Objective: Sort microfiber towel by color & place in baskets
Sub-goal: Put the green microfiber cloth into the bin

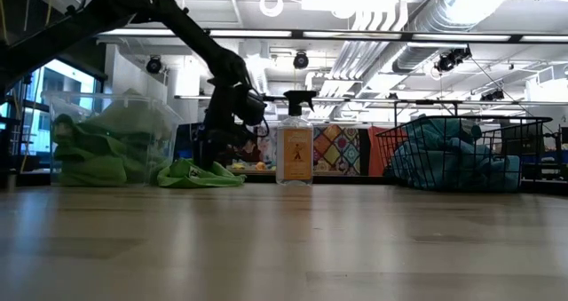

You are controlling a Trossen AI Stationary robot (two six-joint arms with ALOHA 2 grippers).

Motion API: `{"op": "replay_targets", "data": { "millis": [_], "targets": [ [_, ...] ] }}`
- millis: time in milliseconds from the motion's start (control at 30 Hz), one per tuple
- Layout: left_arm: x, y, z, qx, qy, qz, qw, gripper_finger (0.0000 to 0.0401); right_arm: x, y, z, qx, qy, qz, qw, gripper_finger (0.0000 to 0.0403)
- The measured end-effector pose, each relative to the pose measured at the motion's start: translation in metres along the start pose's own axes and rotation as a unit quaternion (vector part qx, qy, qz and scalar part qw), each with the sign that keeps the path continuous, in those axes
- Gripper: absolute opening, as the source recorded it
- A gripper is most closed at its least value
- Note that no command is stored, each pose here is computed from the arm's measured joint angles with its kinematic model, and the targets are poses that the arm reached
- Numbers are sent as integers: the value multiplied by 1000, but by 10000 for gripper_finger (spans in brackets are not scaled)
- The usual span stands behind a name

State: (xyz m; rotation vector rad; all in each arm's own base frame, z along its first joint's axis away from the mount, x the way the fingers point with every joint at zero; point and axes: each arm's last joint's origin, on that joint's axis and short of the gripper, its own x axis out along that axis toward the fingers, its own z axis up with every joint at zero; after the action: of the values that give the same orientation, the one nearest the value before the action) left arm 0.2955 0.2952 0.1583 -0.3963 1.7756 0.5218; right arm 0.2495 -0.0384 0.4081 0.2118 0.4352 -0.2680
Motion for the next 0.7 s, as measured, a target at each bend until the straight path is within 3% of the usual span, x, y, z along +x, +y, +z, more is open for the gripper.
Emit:
{"op": "replay_targets", "data": {
  "millis": [567,700],
  "targets": [
    [18,-4,7,-3,21,-17,1000,226,0,0,0,3,1,0,1000,307],
    [18,-5,7,6,22,-20,1000,188,0,0,0,3,2,0,1000,307]
  ]
}}
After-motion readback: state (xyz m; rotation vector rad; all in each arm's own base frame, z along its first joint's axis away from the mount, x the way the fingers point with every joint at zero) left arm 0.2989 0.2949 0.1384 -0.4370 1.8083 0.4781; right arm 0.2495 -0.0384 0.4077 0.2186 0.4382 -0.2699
